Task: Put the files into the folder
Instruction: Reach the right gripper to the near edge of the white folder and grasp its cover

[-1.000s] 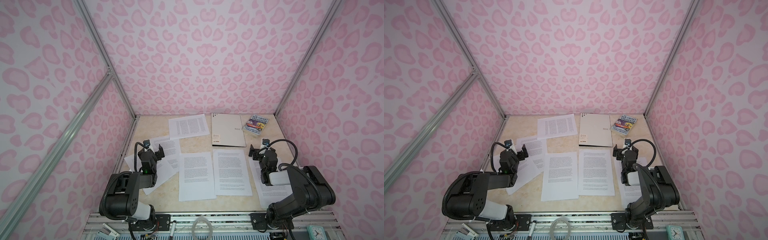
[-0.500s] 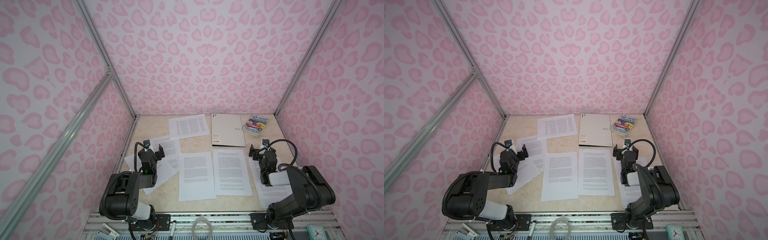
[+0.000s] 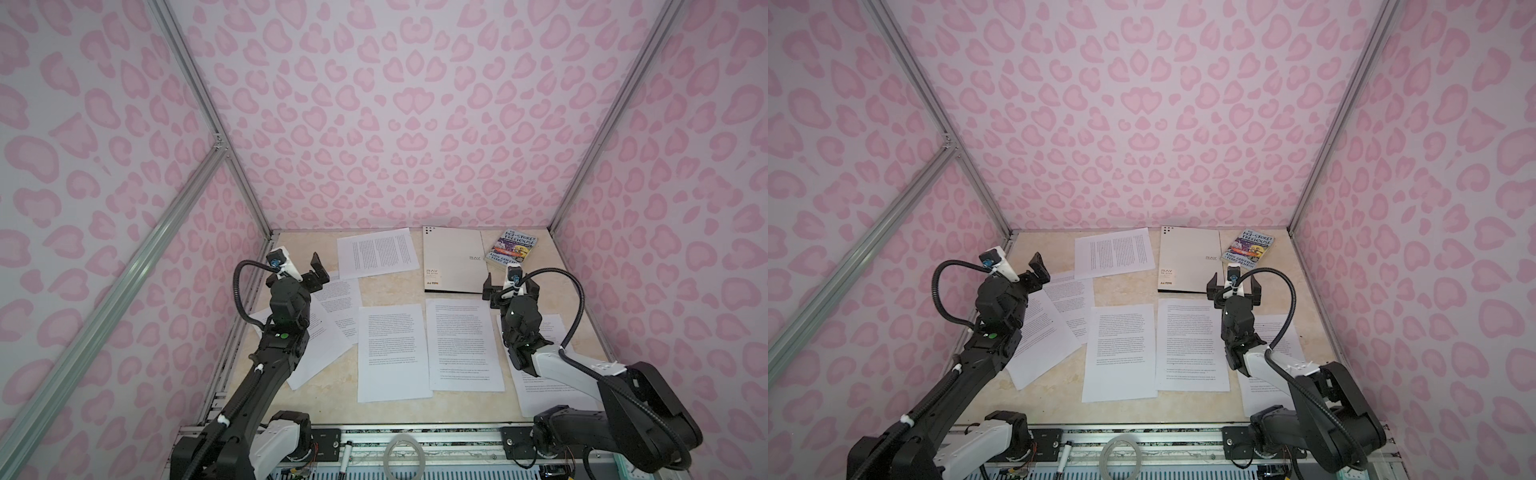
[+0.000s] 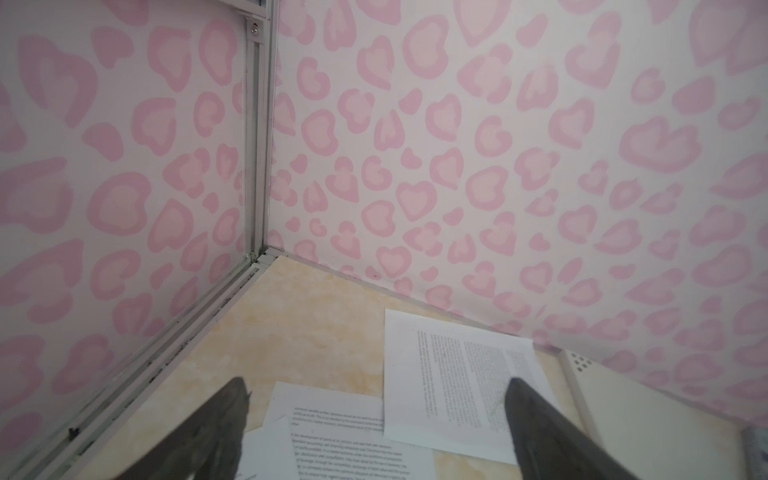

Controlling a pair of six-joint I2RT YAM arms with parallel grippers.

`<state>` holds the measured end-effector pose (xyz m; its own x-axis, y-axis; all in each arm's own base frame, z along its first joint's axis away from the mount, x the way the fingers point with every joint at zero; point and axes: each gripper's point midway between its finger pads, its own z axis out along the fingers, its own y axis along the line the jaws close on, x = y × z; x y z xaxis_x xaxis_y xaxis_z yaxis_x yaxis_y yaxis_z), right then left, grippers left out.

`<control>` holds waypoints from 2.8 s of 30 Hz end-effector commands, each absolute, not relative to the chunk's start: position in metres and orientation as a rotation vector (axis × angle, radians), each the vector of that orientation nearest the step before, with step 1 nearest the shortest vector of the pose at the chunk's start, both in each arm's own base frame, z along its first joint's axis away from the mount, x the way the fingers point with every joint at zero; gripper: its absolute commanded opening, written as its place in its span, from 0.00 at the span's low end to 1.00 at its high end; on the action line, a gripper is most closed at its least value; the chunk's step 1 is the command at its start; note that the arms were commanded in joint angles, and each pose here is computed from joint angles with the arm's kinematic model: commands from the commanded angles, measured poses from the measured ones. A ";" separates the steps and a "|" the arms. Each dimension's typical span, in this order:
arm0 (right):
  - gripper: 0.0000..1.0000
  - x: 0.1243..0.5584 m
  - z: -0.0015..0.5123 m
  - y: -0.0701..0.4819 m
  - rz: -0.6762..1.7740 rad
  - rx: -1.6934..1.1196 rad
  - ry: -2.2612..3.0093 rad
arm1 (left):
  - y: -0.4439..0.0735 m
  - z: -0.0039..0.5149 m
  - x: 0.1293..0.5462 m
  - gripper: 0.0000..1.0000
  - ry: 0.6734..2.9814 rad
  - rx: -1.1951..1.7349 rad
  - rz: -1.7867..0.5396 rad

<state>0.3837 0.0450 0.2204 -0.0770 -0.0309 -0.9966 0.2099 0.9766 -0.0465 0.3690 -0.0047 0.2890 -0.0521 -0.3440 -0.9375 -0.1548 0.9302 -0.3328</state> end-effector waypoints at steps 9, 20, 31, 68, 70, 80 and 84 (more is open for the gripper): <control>1.00 0.383 0.173 0.081 0.637 0.547 1.876 | -0.077 0.222 0.288 0.97 1.850 -0.484 -0.870; 0.94 0.380 0.130 0.187 1.181 0.788 1.732 | -0.112 0.196 0.284 0.99 1.928 -0.283 -0.987; 0.84 0.413 0.081 0.213 1.275 0.932 1.661 | -0.109 0.198 0.283 0.99 1.913 -0.287 -0.967; 0.51 0.480 0.065 0.178 1.327 1.081 1.443 | -0.109 0.198 0.284 0.99 1.907 -0.299 -0.975; 0.50 0.484 0.064 0.176 1.310 1.083 1.452 | -0.109 0.197 0.284 0.99 1.908 -0.299 -0.973; 0.25 0.495 0.071 0.182 1.318 1.071 1.453 | -0.108 0.199 0.283 0.99 1.903 -0.301 -0.968; 0.11 0.485 0.084 0.192 1.347 1.054 1.451 | -0.108 0.200 0.283 0.99 1.903 -0.303 -0.966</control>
